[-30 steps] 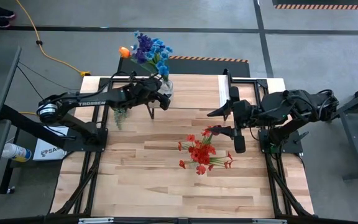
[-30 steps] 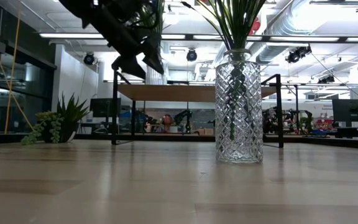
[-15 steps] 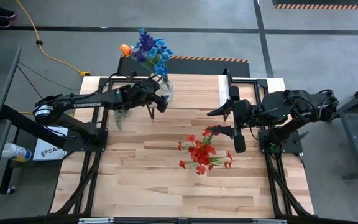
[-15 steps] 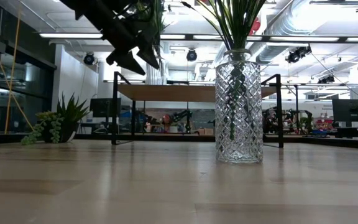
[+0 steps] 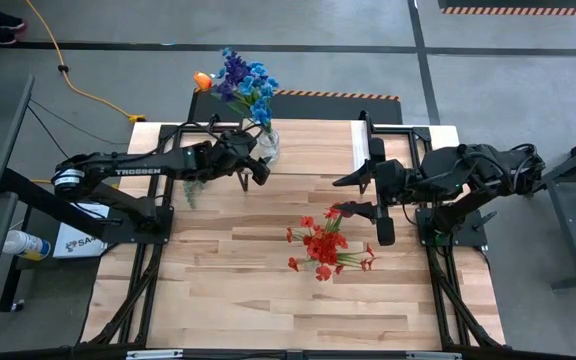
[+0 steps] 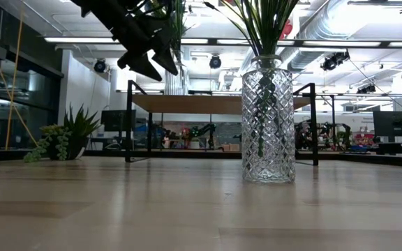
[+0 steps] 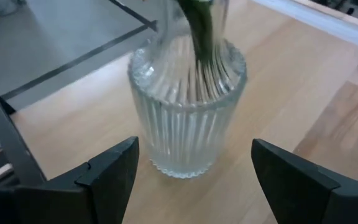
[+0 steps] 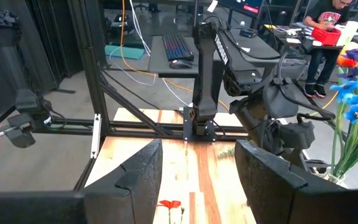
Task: Pick and place flowers into a vace then onto a shelf
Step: Put the transparent vase with flowers on the shelf
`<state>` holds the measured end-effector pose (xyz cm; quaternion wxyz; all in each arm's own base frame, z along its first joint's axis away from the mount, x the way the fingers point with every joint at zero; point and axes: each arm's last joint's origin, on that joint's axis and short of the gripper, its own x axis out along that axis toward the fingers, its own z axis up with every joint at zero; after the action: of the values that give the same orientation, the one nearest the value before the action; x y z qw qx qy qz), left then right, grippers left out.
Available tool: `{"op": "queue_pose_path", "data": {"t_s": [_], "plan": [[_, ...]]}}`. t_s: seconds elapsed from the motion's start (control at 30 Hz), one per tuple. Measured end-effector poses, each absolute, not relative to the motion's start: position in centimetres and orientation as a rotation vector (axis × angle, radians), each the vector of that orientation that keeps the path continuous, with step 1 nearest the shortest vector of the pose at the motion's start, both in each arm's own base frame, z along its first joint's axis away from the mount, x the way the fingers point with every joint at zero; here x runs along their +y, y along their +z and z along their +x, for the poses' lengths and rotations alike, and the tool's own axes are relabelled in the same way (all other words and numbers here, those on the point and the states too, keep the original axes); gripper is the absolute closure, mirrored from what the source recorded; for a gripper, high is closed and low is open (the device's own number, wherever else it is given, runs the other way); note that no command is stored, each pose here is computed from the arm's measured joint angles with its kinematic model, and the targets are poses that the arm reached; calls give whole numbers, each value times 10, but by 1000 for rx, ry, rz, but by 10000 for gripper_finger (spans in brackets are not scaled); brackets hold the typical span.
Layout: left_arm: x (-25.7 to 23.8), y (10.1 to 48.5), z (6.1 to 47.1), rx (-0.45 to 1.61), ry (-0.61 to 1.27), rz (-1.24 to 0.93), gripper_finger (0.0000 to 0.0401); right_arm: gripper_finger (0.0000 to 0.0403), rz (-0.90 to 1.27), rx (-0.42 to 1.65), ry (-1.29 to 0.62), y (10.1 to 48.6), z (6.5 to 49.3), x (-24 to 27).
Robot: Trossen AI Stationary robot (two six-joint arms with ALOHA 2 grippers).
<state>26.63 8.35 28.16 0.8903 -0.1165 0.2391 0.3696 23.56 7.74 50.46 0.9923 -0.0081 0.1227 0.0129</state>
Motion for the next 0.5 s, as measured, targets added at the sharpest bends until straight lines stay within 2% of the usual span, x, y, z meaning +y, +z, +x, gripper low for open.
{"op": "queue_pose_path", "data": {"t_s": [0.5], "plan": [[76, 293, 251, 494, 785, -253, 59, 210, -18, 245, 26, 505, 236, 77]]}}
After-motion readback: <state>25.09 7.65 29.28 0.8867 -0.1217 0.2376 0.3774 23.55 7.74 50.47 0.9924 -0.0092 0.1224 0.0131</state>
